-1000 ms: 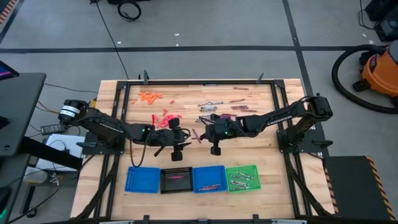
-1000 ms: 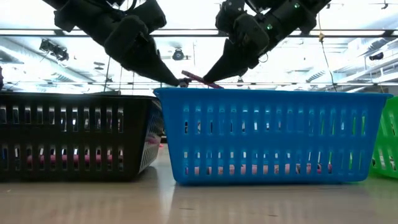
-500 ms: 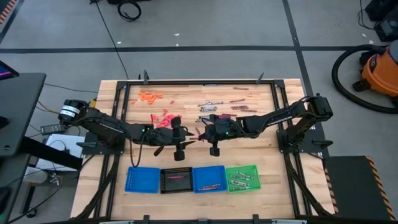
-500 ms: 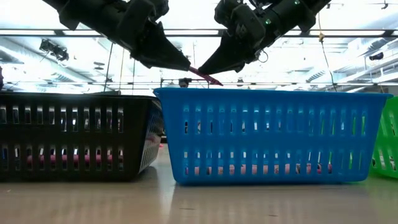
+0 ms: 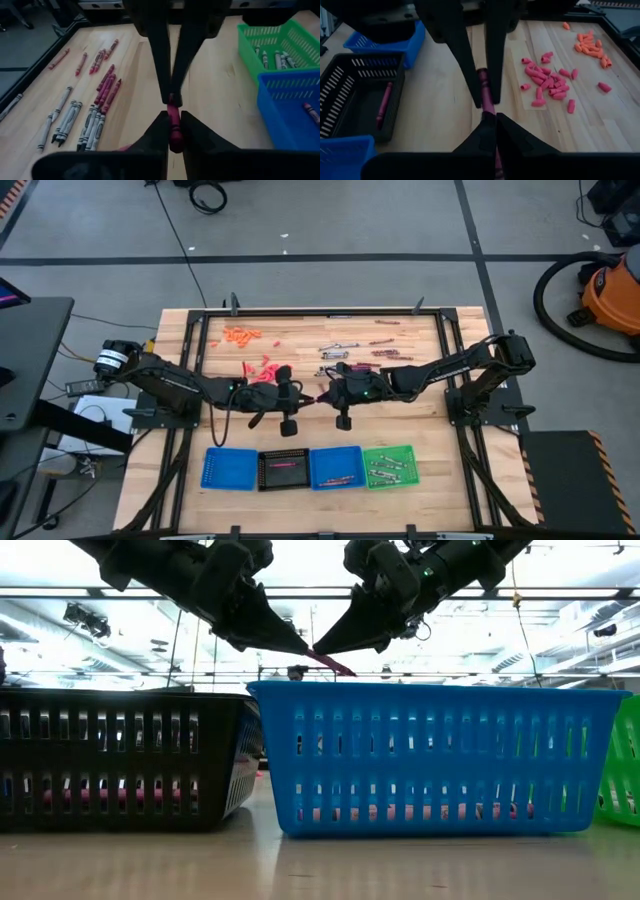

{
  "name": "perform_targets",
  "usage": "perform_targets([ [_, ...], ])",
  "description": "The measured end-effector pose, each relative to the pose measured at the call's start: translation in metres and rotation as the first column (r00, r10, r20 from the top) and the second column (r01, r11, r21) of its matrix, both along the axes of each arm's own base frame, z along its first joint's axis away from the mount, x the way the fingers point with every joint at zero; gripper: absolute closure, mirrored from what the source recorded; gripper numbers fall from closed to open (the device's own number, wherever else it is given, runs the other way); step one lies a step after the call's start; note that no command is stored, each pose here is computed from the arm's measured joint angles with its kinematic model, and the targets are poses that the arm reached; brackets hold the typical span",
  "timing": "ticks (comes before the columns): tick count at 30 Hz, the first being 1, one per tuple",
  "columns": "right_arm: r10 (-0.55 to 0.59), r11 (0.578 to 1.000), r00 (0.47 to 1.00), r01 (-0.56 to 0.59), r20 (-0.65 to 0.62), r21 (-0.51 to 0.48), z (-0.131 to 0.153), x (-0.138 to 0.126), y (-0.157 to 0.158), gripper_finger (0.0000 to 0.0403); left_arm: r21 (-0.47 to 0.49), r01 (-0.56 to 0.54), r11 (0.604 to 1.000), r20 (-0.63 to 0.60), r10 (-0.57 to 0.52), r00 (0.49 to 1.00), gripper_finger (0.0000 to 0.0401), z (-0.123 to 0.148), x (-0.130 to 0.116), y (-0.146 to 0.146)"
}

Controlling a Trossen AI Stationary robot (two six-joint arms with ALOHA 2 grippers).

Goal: Sort crayons
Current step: Put the dark pink crayon into the black bin

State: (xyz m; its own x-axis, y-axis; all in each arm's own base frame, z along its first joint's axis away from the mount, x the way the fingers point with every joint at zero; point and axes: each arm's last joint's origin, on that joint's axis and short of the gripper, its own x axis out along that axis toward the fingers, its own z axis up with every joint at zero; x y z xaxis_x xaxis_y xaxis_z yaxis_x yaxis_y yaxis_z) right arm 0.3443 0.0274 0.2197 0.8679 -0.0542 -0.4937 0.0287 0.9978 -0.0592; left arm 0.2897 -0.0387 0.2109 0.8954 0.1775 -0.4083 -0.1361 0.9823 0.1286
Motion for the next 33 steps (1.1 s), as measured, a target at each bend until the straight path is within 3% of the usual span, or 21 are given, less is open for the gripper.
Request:
perform_targets([
  [5,0.0,1.0,1.0,0.0,0.007,0.0,0.003,-0.001,0.0,0.0358,-0.019,0.006,1.0,-0.042,-0.007,0.999,0.0368,-0.004,-0.002,0.0],
  [9,-0.008,1.0,1.0,0.008,-0.025,0.009,0.005,-0.006,0.0,0.0349,-0.15,0.074,0.986,-0.076,-0.086,0.993,0.0364,0.0,-0.01,-0.003],
  [15,-0.058,0.998,0.989,0.057,-0.134,-0.015,-0.002,-0.014,-0.004,0.035,-0.387,0.175,0.905,-0.12,-0.238,0.964,0.0362,0.014,-0.031,-0.013],
  [19,-0.129,0.992,0.971,0.126,-0.2,-0.029,-0.007,-0.018,-0.012,0.035,-0.473,0.159,0.866,-0.213,-0.288,0.934,0.0362,0.008,-0.044,-0.033],
  [26,-0.269,0.959,0.937,0.281,-0.224,0.024,-0.019,-0.02,-0.029,0.0343,-0.473,0.093,0.876,-0.251,-0.236,0.939,0.0361,0.0,-0.056,-0.072],
  [33,-0.341,0.938,0.909,0.345,-0.241,-0.025,-0.045,-0.016,-0.03,0.0314,-0.377,0.06,0.924,-0.25,-0.164,0.954,0.0361,-0.008,-0.067,-0.098],
])
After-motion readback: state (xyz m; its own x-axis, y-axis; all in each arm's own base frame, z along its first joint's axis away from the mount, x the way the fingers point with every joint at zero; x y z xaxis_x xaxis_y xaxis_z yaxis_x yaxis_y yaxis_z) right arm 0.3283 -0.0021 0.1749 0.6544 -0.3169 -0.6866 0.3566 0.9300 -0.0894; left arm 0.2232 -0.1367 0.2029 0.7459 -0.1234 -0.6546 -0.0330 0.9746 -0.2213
